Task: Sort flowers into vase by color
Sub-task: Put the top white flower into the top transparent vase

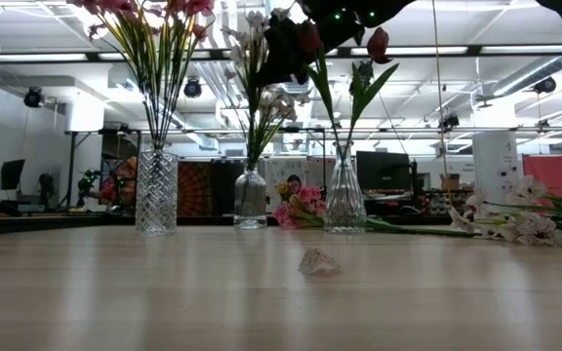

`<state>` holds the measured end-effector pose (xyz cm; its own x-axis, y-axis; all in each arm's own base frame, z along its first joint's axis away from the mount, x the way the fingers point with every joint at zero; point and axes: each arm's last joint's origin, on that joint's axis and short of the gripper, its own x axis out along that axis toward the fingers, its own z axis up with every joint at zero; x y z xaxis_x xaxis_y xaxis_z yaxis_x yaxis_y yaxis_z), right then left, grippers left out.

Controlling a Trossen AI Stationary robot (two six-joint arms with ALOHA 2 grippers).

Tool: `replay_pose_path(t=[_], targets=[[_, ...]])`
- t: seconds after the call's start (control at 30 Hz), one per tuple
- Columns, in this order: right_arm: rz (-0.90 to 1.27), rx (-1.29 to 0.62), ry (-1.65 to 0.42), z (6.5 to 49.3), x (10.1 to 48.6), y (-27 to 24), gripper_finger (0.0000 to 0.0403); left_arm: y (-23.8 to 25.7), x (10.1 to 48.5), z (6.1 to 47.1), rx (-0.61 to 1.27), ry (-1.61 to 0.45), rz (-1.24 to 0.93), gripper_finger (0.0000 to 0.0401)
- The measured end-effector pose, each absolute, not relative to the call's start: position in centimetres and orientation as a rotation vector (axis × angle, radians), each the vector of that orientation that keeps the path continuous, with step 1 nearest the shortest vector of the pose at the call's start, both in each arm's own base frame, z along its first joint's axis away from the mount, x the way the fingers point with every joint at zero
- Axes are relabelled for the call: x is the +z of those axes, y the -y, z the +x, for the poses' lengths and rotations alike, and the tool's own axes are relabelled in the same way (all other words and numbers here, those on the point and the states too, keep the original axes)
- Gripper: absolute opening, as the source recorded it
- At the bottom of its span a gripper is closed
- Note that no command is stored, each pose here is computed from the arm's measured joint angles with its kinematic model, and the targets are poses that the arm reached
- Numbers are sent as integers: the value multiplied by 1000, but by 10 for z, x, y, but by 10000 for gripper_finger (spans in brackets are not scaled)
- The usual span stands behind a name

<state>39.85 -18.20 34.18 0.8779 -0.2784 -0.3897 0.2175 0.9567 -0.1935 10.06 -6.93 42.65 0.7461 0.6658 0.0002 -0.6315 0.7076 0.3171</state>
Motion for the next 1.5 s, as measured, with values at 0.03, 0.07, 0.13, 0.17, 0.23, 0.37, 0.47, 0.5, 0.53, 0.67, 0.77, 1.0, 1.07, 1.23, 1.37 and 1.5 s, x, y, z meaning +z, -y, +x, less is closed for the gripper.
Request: replay_pose_path(t=[0.03,0.07,0.13,0.17,0.23,0.37,0.47,0.5,0.53,0.67,0.77,1.0,1.07,1.23,1.37,1.5], targets=[[-145,-259,-428,399,341,182,15,69,426,101,722,-117,308,190],[-145,-259,-430,399,340,182,16,69,426,101,722,-117,308,190],[-143,-257,-436,401,337,183,16,69,426,101,722,-117,308,190],[-141,-257,-441,402,336,183,16,69,427,101,722,-117,308,190],[-140,-257,-443,402,334,184,15,69,426,101,722,-117,308,190],[-135,-257,-447,403,332,184,14,69,426,101,722,-117,308,190],[-135,-257,-448,403,332,184,14,69,426,101,722,-117,308,190],[-134,-257,-448,403,332,184,13,69,426,101,721,-118,308,190],[-134,-257,-448,403,332,184,13,69,426,101,721,-118,308,190],[-131,-257,-448,403,332,184,13,69,426,101,720,-119,307,190],[-131,-257,-450,403,331,184,13,69,426,101,720,-119,307,190],[-129,-256,-454,403,330,184,13,69,426,101,719,-119,307,190],[-129,-256,-456,403,329,184,13,69,426,101,720,-119,307,190],[-127,-255,-459,403,327,184,13,69,426,101,720,-118,307,190],[-127,-255,-460,403,327,184,13,69,426,101,720,-118,306,190],[-126,-255,-462,403,326,184,13,69,426,101,720,-118,306,190]])
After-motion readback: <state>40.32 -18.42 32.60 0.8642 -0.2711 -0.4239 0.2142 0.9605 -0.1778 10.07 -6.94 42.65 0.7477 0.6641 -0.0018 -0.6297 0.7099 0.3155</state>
